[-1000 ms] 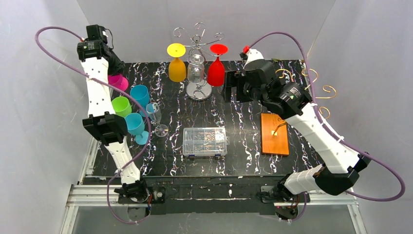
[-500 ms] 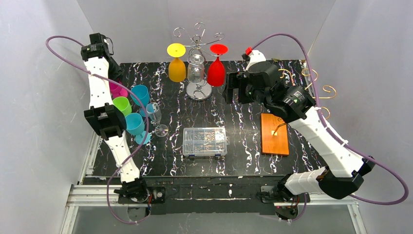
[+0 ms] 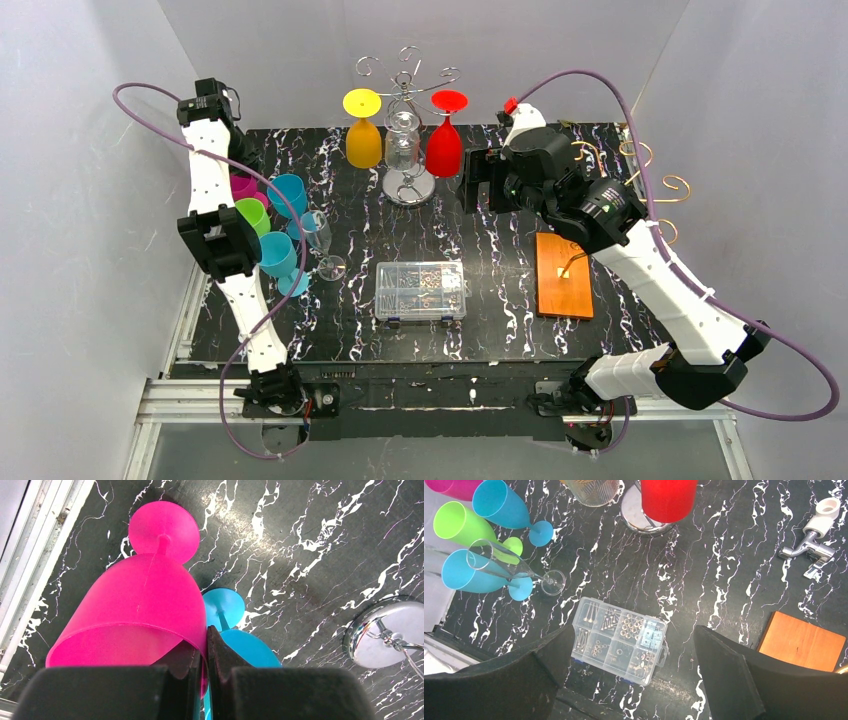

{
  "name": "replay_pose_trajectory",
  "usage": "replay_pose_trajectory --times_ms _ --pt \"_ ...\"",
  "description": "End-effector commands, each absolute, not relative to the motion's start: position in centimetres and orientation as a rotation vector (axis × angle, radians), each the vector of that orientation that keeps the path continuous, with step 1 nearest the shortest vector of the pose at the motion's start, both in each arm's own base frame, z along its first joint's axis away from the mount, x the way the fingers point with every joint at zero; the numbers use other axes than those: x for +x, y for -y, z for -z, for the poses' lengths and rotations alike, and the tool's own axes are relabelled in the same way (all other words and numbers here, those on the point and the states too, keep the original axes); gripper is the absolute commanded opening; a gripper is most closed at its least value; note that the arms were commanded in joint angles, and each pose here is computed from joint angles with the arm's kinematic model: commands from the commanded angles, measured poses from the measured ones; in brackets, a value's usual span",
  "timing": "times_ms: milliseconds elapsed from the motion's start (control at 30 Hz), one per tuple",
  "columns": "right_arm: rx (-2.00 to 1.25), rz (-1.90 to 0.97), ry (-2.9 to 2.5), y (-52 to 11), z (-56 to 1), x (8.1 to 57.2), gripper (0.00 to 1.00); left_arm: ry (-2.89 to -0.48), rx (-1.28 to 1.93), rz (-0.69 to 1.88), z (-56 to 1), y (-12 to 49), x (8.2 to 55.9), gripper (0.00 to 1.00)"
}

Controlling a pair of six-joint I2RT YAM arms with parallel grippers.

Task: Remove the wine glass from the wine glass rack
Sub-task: Place the wine glass at the center of the board.

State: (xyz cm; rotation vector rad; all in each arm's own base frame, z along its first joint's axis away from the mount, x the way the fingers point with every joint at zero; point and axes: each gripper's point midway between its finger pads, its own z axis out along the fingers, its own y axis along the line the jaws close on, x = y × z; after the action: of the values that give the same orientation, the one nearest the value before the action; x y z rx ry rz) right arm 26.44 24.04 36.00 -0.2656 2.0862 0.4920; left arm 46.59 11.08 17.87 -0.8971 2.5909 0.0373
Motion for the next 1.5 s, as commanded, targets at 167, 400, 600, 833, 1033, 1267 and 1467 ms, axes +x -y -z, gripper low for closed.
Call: replay_pose_trajectory --times_ms 167,400,600,833,1033,1267,1467 --pt "-0.247 -0.527 -2.020 -24.3 -37.6 26.6 0.98 -2.638 -0.877 -0.017 -17.0 -10.9 46.1 0.00" --pt "-0.245 -0.529 -2.029 -24.5 -37.2 26.7 0.98 -2.653 -0.876 -0.006 -16.3 -10.8 46.3 0.01" --pt "-0.242 -0.523 -2.029 -24.5 -37.2 26.8 0.99 -2.666 -0.875 0.005 -15.7 -10.7 46.5 0.04" --pt "-0.239 -0.528 -2.031 -24.6 -37.3 26.9 0.98 -2.648 -0.869 0.010 -16.1 -10.7 46.9 0.19" --pt "-0.240 -0.530 -2.035 -24.7 -37.3 26.9 0.98 -2.615 -0.863 0.024 -17.0 -10.7 47.4 0.29" --pt "-0.239 -0.538 -2.039 -24.8 -37.3 26.8 0.98 -2.573 -0.836 0.081 -18.5 -10.1 48.0 0.38" --pt "-0.240 -0.538 -2.044 -24.8 -37.4 26.8 0.98 -2.539 -0.809 0.113 -19.7 -9.7 48.4 0.47"
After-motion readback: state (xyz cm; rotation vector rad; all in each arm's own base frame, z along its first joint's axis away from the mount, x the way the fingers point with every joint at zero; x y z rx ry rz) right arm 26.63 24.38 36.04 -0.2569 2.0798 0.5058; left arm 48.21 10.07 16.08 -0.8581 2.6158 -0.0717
